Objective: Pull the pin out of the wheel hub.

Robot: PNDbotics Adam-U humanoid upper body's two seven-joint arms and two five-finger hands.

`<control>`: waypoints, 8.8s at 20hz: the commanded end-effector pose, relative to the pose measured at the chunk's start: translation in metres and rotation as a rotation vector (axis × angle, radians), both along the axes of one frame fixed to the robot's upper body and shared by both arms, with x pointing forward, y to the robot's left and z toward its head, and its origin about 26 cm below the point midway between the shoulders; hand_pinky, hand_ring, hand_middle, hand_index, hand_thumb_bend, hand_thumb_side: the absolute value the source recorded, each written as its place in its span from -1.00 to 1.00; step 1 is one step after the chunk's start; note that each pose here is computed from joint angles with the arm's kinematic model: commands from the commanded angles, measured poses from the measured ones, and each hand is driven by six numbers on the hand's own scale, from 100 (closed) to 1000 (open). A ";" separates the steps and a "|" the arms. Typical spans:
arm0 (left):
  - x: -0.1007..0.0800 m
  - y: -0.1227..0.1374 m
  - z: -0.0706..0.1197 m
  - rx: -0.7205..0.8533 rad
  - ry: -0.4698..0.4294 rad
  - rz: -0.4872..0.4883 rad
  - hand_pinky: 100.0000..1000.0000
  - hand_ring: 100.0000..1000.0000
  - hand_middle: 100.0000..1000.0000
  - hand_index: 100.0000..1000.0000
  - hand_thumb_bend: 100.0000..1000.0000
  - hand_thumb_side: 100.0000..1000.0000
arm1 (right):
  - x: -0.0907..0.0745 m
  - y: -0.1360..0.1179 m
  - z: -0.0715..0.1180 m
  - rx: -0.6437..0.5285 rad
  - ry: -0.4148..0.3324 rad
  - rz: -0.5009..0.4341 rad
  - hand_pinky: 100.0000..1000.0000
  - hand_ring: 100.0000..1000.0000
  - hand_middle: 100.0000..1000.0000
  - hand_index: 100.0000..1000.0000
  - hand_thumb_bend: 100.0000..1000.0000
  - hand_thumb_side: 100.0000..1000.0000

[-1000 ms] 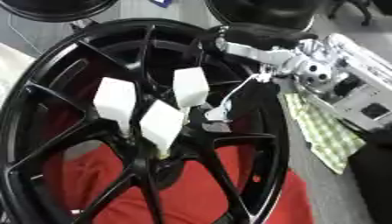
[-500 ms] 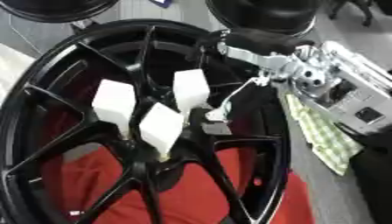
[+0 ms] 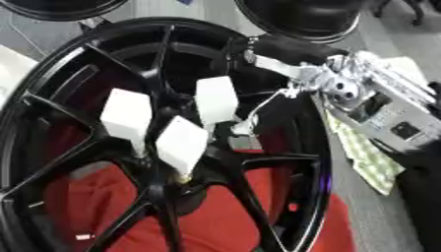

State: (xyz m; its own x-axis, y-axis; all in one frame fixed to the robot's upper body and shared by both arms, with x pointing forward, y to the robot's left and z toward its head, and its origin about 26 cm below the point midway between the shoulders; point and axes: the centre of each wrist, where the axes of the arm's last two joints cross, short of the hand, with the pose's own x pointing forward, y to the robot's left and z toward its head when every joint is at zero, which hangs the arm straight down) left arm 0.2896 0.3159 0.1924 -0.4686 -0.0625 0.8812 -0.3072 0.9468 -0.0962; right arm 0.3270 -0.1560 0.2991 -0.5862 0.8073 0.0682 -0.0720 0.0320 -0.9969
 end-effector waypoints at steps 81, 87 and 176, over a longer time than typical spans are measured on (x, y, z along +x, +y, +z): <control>-0.003 0.002 0.010 0.018 -0.023 -0.011 0.41 0.33 0.08 0.25 -1.00 0.60 | 0.009 -0.010 0.059 0.103 0.193 0.167 0.81 0.95 0.74 0.76 -0.24 -0.18; -0.003 0.002 0.010 0.018 -0.023 -0.012 0.41 0.33 0.08 0.25 -1.00 0.59 | 0.005 -0.010 0.063 0.092 0.246 0.288 0.80 0.95 0.72 0.75 -0.22 -0.22; -0.001 -0.002 0.010 0.006 -0.024 -0.035 0.44 0.33 0.09 0.26 -1.00 0.61 | 0.025 -0.024 0.050 0.217 0.374 0.314 0.72 0.77 0.04 0.20 -0.61 -0.64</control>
